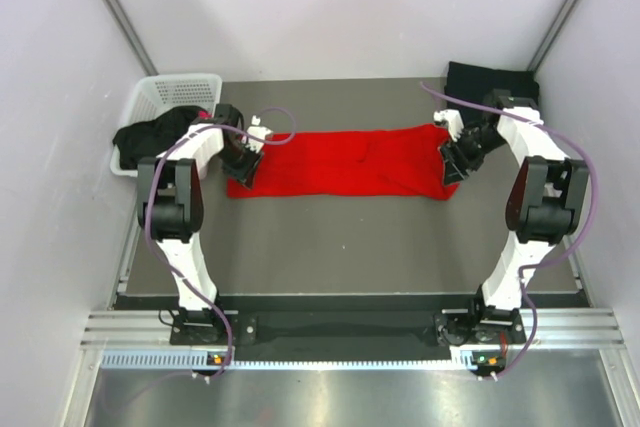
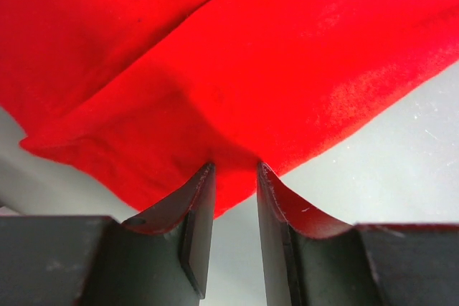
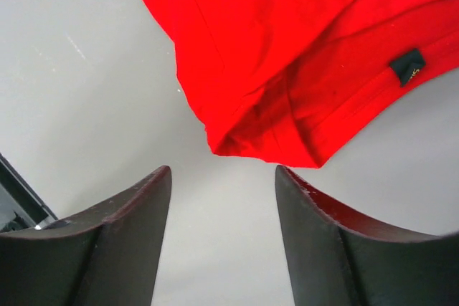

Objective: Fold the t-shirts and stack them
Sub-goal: Fold the tshirt

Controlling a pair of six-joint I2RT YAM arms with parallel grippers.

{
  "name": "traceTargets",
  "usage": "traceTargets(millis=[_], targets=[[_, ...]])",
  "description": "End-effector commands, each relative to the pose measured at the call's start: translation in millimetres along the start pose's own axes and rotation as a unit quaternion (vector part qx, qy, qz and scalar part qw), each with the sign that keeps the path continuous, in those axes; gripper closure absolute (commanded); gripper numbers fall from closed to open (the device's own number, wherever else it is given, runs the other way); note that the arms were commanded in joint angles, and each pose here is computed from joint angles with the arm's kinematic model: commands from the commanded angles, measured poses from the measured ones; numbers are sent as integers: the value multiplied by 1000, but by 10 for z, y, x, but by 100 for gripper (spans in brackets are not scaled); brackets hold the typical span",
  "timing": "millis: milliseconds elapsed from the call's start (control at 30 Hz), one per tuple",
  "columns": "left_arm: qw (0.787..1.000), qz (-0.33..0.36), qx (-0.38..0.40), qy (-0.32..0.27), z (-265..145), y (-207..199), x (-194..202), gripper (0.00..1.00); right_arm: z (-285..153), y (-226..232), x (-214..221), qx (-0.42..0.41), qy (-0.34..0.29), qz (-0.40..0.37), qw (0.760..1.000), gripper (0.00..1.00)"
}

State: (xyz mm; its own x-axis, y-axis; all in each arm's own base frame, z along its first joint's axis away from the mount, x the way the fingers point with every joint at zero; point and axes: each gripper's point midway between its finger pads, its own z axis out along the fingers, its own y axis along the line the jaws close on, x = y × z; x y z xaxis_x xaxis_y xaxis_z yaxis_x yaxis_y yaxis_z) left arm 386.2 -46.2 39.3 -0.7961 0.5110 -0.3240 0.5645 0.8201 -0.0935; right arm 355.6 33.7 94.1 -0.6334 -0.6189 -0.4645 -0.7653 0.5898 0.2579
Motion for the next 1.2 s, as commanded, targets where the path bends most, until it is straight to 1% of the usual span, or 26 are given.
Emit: traceTargets(millis=[0,233,400,467,500,567,600,667,767,1000,1033,1100,1133,1167], targets=[[1000,-13,8,-6,7,-3,-71,66,31,108,-34,-26,-15,-15,999,38],[1000,-15,-1,11,108,68,-27,66,208,23,-5,-43,-10,-3,999,38],[1000,-18,-3,17,152,103,-36,66,264,10,-29,-57,-8,-6,998,42],[1000,-18,-4,22,182,117,-20,67,316,16,-23,-67,-4,-8,998,46],[1000,-17,-6,23,187,130,-24,67,320,18,-26,-69,-2,-8,998,51],[999,-18,-8,27,206,139,-7,67,367,28,-15,-78,3,-9,997,56],[999,-18,-9,26,212,145,-9,67,366,33,-18,-80,4,-10,997,62],[999,-18,-10,29,226,152,4,67,394,32,-7,-85,7,-9,996,65],[999,-18,-11,32,237,159,15,68,400,34,-3,-92,11,-8,996,79],[999,-14,-15,32,265,197,-6,68,393,43,-19,-108,17,3,994,82],[999,-15,-14,31,263,195,-18,68,403,47,-12,-111,19,7,994,80],[999,-16,-13,30,274,200,-34,68,384,81,-17,-123,23,15,992,73],[999,-16,-13,30,274,205,-42,68,414,96,6,-133,26,19,991,72],[999,-16,-12,29,278,204,-45,68,420,108,7,-139,26,22,990,78]])
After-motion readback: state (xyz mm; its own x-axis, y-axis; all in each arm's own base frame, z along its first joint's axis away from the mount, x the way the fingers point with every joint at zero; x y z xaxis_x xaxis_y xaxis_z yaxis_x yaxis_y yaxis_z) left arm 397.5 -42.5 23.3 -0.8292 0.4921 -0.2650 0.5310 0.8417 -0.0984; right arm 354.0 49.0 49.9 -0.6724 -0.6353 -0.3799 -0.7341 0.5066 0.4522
